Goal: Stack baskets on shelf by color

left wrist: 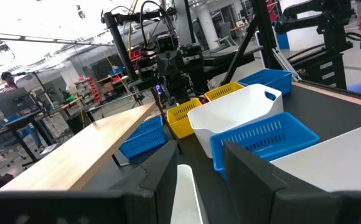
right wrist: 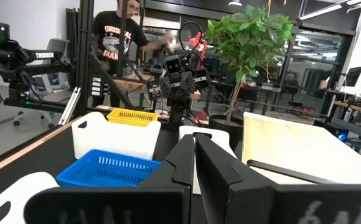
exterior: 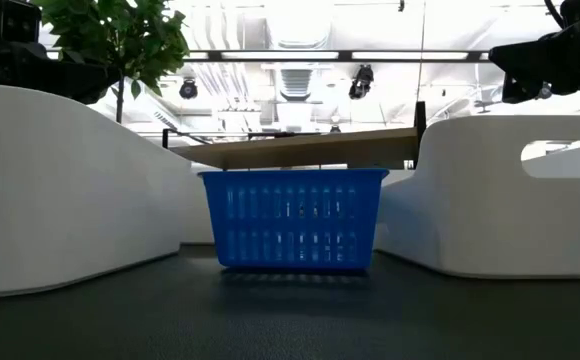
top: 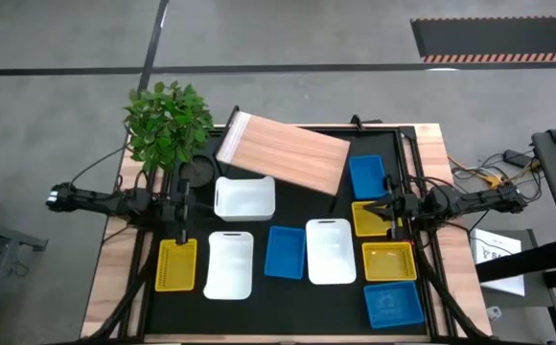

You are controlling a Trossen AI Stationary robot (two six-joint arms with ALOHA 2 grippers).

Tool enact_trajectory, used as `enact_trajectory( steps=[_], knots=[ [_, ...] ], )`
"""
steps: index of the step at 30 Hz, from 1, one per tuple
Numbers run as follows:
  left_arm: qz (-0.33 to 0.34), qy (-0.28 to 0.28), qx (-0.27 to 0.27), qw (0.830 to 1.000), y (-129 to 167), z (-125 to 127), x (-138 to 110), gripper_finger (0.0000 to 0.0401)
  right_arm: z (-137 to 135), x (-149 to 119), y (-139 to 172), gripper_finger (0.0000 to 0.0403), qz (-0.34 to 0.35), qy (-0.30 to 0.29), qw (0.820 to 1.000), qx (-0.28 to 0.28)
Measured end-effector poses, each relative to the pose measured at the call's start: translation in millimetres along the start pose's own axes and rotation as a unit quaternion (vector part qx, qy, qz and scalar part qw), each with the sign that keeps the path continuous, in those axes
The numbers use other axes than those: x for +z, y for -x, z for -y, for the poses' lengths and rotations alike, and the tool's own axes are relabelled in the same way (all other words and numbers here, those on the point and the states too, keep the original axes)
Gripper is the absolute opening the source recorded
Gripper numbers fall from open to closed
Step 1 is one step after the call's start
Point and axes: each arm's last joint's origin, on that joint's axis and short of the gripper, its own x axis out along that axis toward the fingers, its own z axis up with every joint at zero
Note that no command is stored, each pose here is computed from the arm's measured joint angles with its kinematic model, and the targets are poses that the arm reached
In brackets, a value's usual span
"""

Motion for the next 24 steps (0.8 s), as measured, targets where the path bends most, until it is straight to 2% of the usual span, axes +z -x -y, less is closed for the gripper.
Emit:
enact_trajectory(
  steps=[2,4,6,8,10,18,24],
  knots=[
    [0.000,0.000,0.000,1.000,0.0,0.0,0.1,0.0114,0.0,0.1,0.0,0.0009,0.000,-0.016,1.000,0.000],
    [0.000,0.000,0.000,1.000,0.0,0.0,0.0,0.0114,-0.3,0.2,0.0,0.0009,0.001,-0.097,0.995,0.005],
    [0.000,0.000,0.000,1.000,0.0,-0.1,0.1,0.0114,-0.3,0.1,0.0,0.0009,0.000,-0.200,0.980,0.005],
    [0.000,0.000,0.000,1.000,0.0,0.0,0.1,0.0114,0.1,0.1,0.0,0.0009,0.001,-0.258,0.966,0.000],
    [0.000,0.000,0.000,1.000,0.0,0.0,0.1,0.0114,0.6,0.1,0.0,0.0009,0.001,-0.267,0.964,-0.009],
    [0.000,0.000,0.000,1.000,0.0,-0.1,0.1,0.0114,0.5,0.0,0.0,0.0009,0.001,-0.229,0.973,-0.009],
    [0.002,-0.001,0.001,1.000,0.0,-0.1,0.4,0.0114,0.5,0.0,0.0,0.0009,0.001,-0.228,0.974,-0.009]
  ],
)
